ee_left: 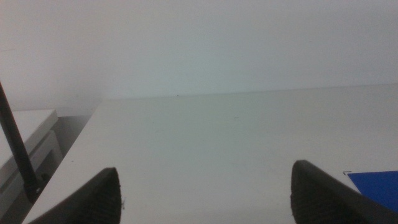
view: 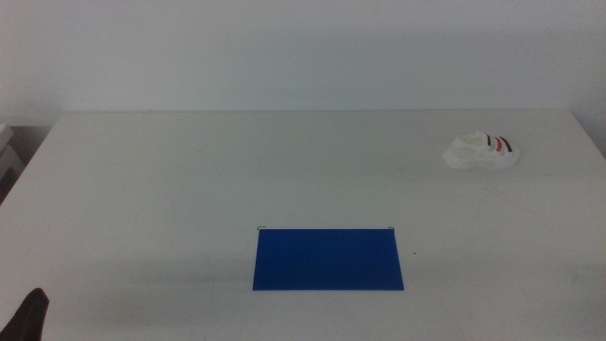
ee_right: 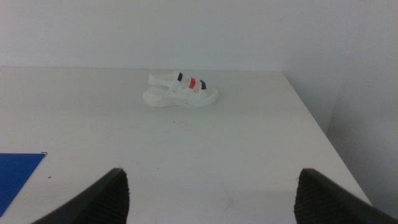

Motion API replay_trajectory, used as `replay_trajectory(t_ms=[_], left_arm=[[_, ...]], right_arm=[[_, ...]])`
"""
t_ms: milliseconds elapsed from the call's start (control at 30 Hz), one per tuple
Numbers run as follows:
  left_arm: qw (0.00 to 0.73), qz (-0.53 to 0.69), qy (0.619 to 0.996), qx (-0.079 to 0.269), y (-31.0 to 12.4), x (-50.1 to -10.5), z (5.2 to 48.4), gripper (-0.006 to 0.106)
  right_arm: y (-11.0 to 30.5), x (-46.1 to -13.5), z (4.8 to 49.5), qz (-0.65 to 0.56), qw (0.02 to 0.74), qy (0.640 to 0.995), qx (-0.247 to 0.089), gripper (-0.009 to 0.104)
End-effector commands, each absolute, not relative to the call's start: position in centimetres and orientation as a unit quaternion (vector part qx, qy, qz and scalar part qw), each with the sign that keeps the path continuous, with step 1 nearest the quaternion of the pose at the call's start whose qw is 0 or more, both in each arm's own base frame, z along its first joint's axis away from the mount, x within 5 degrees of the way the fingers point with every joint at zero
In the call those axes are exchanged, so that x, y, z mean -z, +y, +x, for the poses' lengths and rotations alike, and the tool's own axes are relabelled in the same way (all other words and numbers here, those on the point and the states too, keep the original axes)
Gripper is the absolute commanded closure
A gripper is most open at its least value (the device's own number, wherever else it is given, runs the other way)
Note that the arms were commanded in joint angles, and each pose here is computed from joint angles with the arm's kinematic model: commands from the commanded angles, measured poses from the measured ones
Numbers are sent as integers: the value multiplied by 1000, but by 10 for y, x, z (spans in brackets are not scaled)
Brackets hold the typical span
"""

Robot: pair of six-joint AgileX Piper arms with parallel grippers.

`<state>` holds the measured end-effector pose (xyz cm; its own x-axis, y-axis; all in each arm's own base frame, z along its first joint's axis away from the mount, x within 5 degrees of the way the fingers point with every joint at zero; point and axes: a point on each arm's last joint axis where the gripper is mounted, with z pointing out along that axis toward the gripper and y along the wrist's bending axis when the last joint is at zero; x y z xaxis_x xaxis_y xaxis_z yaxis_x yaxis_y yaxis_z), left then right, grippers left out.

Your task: Use one arm to grab the shoe from the table and place it on the mat.

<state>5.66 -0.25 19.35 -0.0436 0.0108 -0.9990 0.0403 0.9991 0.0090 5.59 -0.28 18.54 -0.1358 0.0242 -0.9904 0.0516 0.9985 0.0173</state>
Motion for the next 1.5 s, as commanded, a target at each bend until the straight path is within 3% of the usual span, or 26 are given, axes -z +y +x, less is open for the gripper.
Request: replay_trajectory(t_ms=[0,167,367,467,833,1067,1467], left_arm=[[722,12,691,16,-2,-199,56,7],[722,12,691,16,-2,-199,56,7],[722,12,691,16,-2,-199,56,7],[722,12,691,16,-2,-199,56,7],[722,12,691,16,-2,-199,56,7],[722,12,691,16,-2,-199,56,7],[722,12,691,16,-2,-199,56,7]], right_arm=[[-3,-192,55,23,694,720,17,3],[-3,-192,55,27,694,719,14,3],[-3,-210,54,24,755,656,13,3],[-3,-223,56,24,760,649,13,3],[-7,-297,121,32,693,720,7,3],[-10,-348,188,73,658,749,-29,3],[-16,-382,303,75,568,819,-27,3]])
